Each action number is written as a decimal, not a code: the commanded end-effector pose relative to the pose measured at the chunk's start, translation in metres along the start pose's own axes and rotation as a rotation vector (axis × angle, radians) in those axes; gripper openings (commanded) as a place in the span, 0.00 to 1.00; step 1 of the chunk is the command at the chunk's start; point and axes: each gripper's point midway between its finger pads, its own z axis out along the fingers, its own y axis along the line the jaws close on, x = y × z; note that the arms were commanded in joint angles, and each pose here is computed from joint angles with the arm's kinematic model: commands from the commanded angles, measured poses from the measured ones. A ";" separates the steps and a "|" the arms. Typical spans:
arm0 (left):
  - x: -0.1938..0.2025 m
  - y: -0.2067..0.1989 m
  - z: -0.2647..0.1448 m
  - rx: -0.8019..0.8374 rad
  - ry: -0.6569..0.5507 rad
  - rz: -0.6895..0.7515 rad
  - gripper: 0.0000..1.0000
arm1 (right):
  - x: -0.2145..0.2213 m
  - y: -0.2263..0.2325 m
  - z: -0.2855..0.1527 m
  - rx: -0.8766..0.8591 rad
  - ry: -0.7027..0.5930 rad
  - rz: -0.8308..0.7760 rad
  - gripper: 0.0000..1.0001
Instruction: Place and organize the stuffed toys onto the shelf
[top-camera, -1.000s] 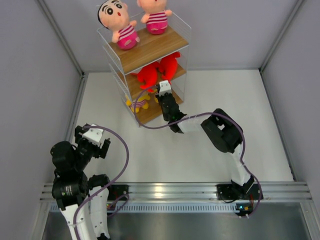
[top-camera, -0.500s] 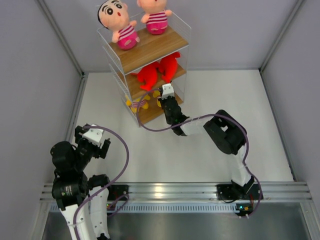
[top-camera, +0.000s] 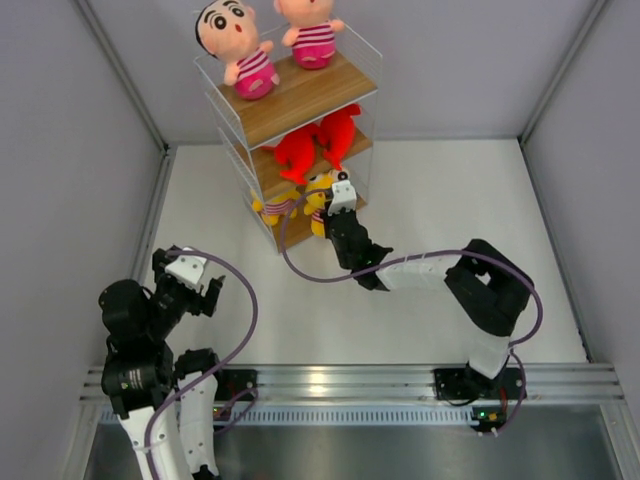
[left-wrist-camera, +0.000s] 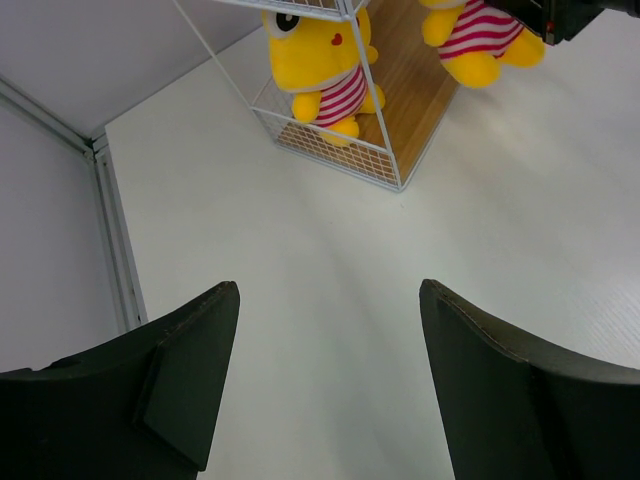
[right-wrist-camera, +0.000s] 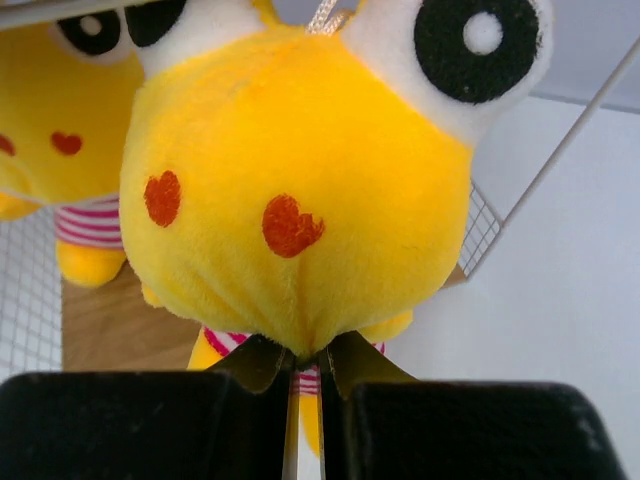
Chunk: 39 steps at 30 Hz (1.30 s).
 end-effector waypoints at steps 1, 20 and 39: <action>-0.022 -0.001 -0.001 0.028 -0.061 0.015 0.78 | -0.041 0.007 -0.033 -0.028 -0.066 0.115 0.00; -0.048 -0.066 -0.005 0.427 -0.213 -0.036 0.98 | -0.085 0.154 -0.204 -0.768 -0.363 -0.110 0.00; -0.040 -0.059 0.002 0.405 -0.183 -0.043 0.06 | -0.092 0.177 -0.234 -0.932 -0.436 -0.136 0.41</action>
